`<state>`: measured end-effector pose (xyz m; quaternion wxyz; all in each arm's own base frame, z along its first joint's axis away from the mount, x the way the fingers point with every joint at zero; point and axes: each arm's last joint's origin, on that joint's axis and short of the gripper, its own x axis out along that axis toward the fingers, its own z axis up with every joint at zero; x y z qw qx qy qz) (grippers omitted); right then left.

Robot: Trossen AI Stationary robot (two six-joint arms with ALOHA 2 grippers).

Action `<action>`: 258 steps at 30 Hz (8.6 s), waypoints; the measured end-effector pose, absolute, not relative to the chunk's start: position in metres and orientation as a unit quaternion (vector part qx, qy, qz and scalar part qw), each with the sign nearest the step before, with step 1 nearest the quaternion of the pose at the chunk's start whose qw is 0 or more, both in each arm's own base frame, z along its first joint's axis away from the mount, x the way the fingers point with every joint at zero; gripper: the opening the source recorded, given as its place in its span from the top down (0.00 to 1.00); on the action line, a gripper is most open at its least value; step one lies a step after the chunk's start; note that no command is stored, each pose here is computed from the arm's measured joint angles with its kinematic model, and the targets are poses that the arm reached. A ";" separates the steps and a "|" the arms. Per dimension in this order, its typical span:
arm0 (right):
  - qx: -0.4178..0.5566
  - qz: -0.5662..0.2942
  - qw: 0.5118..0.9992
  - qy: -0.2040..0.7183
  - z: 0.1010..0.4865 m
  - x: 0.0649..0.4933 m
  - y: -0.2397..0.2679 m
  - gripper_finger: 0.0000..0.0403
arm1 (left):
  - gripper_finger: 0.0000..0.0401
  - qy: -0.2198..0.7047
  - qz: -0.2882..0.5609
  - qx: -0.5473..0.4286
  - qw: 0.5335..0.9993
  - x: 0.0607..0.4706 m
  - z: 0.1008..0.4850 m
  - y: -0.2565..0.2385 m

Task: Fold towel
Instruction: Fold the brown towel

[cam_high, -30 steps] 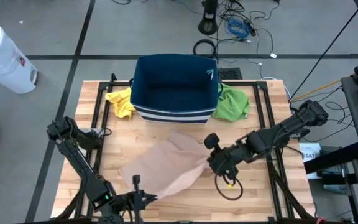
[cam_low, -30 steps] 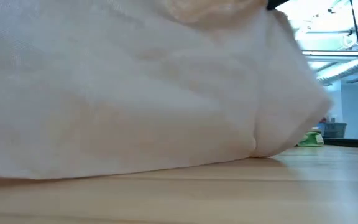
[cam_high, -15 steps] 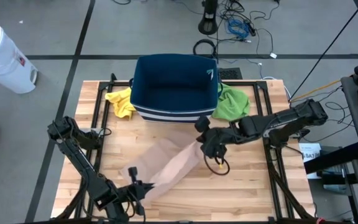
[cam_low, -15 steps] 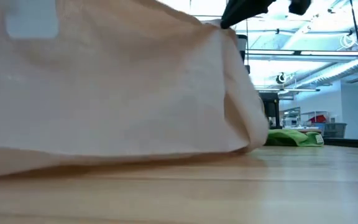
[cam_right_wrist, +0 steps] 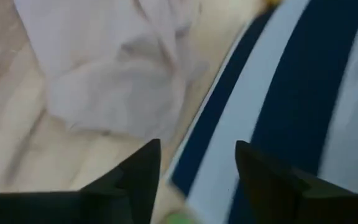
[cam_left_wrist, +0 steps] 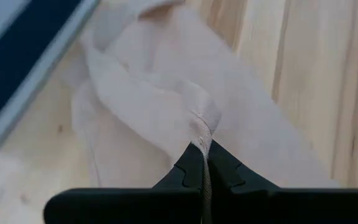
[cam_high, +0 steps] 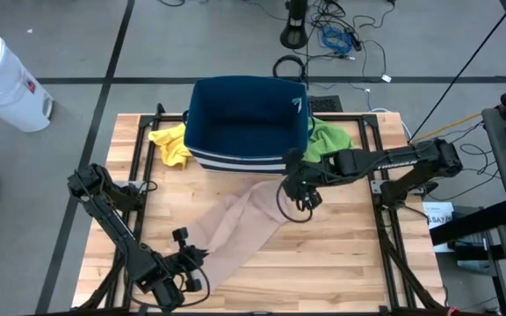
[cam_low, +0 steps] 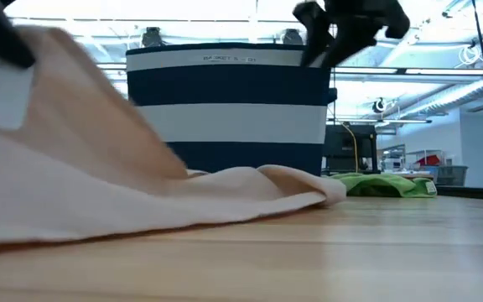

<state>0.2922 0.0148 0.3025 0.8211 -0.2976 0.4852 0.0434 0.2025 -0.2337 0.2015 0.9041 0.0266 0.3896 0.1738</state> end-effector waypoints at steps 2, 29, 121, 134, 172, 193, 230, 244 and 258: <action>-0.245 0.042 0.828 0.503 0.293 0.289 0.012 0.47 | 0.99 0.403 0.185 0.012 0.896 0.200 0.200 -0.231; 0.000 0.088 0.895 0.437 0.153 0.261 0.034 0.51 | 0.46 0.411 0.195 -0.028 0.890 0.214 0.196 -0.223; -0.032 0.046 0.913 0.405 0.144 0.259 0.027 1.00 | 0.58 0.493 0.038 -0.002 0.869 0.320 0.120 -0.185; -0.039 0.013 0.895 0.444 0.170 0.230 0.008 1.00 | 0.59 0.496 0.028 0.005 0.868 0.319 0.120 -0.186; -0.082 0.120 0.897 0.417 0.179 0.219 0.059 0.57 | 0.59 0.512 -0.005 0.019 0.859 0.317 0.122 -0.186; -0.129 0.138 0.898 0.397 0.157 0.241 0.067 0.75 | 0.59 0.521 0.007 0.022 0.853 0.310 0.132 -0.183; -0.117 0.153 0.919 0.344 0.149 0.264 0.047 0.75 | 0.66 0.494 -0.078 0.004 0.866 0.311 0.150 -0.194; -0.088 0.161 0.913 0.364 0.114 0.280 0.032 0.75 | 0.66 0.495 -0.016 0.033 0.868 0.333 0.146 -0.149; -0.003 0.090 0.882 0.462 0.122 0.257 0.030 0.75 | 0.66 0.490 -0.022 0.084 0.867 0.348 0.147 -0.115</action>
